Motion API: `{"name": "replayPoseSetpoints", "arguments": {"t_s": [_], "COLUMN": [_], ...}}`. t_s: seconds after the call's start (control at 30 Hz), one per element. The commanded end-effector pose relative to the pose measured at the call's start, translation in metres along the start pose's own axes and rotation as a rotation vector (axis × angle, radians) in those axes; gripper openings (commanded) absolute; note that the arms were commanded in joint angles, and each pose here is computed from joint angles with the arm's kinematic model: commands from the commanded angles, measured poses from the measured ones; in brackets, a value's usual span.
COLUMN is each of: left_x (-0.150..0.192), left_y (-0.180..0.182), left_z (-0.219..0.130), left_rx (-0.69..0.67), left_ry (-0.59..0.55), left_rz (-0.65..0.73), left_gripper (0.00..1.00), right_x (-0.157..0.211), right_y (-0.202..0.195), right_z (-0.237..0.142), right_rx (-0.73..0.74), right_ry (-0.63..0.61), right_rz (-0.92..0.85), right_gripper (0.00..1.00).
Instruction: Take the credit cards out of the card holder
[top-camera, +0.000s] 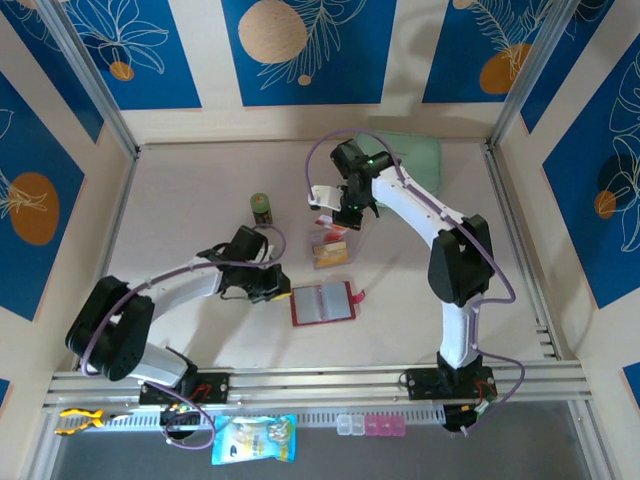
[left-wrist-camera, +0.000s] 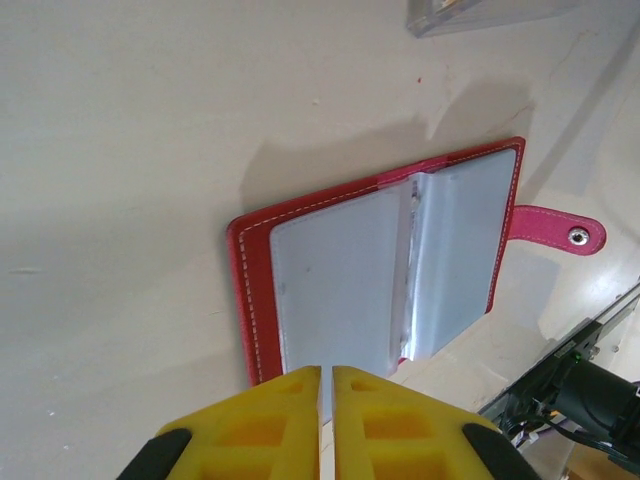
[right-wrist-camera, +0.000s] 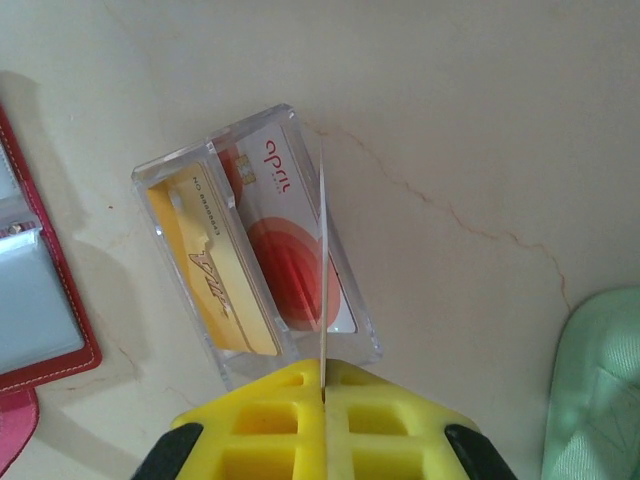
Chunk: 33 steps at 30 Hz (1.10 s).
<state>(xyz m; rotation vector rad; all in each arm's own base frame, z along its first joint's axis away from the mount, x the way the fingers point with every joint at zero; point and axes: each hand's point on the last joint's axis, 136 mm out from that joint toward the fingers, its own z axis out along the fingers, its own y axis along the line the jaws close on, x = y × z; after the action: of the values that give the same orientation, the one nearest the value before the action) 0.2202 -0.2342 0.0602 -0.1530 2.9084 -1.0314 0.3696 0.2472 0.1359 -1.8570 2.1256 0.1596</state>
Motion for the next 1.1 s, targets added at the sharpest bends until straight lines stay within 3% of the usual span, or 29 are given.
{"name": "replayPoseSetpoints", "arguments": {"t_s": [0.0, 0.57, 0.83, 1.07], "left_x": [0.002, 0.001, 0.0, -0.013], "left_y": [0.01, 0.018, 0.017, 0.024], "left_z": [-0.006, -0.015, -0.018, -0.025], "left_rx": [-0.019, -0.011, -0.013, -0.056], "left_ry": [-0.015, -0.039, -0.042, -0.078], "left_rz": [-0.034, -0.057, -0.053, -0.034], "left_gripper": [0.1, 0.11, 0.11, 0.16], "right_x": [-0.003, 0.001, 0.002, -0.004], "right_y": [0.004, 0.01, 0.008, 0.003], "right_z": [0.001, 0.021, 0.023, 0.013], "right_rx": [-0.045, -0.082, -0.076, -0.048], "right_ry": [-0.023, -0.003, 0.002, -0.059], "right_rz": [-0.031, -0.026, -0.009, 0.076], "right_gripper": [0.0, 0.12, 0.12, 0.15]}}
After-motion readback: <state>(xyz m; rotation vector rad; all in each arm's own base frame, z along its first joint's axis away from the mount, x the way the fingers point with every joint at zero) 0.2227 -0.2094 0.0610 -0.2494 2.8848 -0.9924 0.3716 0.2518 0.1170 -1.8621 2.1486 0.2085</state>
